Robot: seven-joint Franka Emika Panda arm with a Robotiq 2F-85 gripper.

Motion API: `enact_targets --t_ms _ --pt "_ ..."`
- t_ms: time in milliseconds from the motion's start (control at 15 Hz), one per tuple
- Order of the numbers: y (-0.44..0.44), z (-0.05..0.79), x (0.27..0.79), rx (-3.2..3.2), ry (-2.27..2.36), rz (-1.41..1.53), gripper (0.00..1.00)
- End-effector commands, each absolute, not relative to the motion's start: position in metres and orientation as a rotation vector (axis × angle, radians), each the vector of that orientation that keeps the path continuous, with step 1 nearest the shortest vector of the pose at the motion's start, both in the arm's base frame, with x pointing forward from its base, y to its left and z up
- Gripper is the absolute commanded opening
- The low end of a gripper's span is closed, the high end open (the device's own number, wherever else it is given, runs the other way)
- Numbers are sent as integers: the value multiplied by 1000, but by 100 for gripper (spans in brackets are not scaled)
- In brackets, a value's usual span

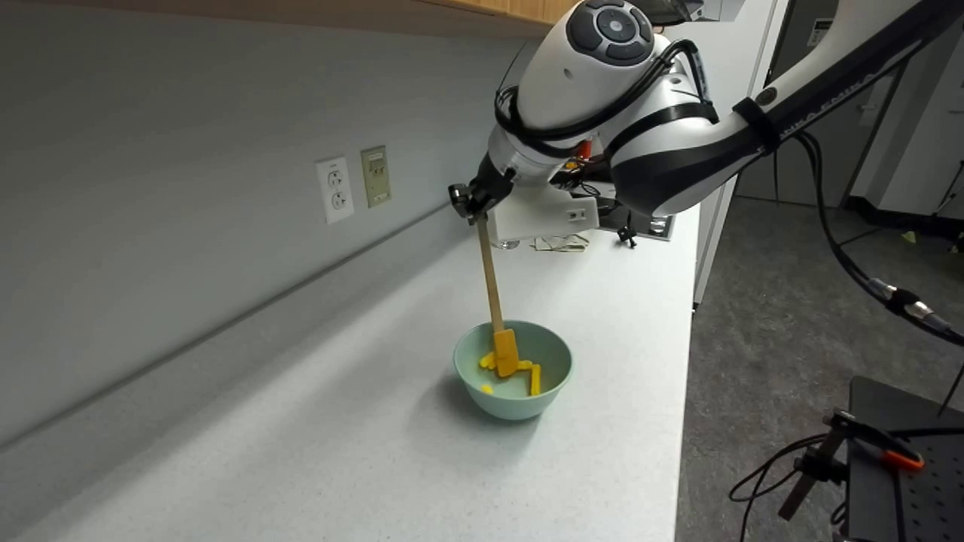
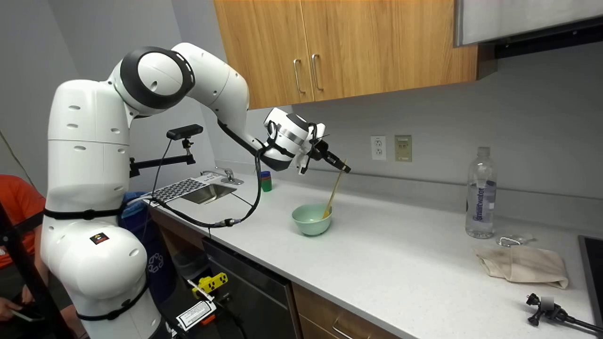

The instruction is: Use the object to mix the contents in the bowl

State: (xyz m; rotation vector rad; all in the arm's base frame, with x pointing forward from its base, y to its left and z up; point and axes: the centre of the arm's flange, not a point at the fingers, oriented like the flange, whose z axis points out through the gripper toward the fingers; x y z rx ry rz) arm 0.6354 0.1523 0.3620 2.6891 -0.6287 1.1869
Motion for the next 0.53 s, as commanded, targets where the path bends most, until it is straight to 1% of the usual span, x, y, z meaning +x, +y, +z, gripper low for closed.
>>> enact_targets --t_ms 0,267,333,467 --pt "155 365 627 2758 -605 1106 4" --pt "168 354 617 2929 -569 925 4" --pt "160 375 598 2948 -578 883 4" --pt "165 382 590 3008 -581 823 4"
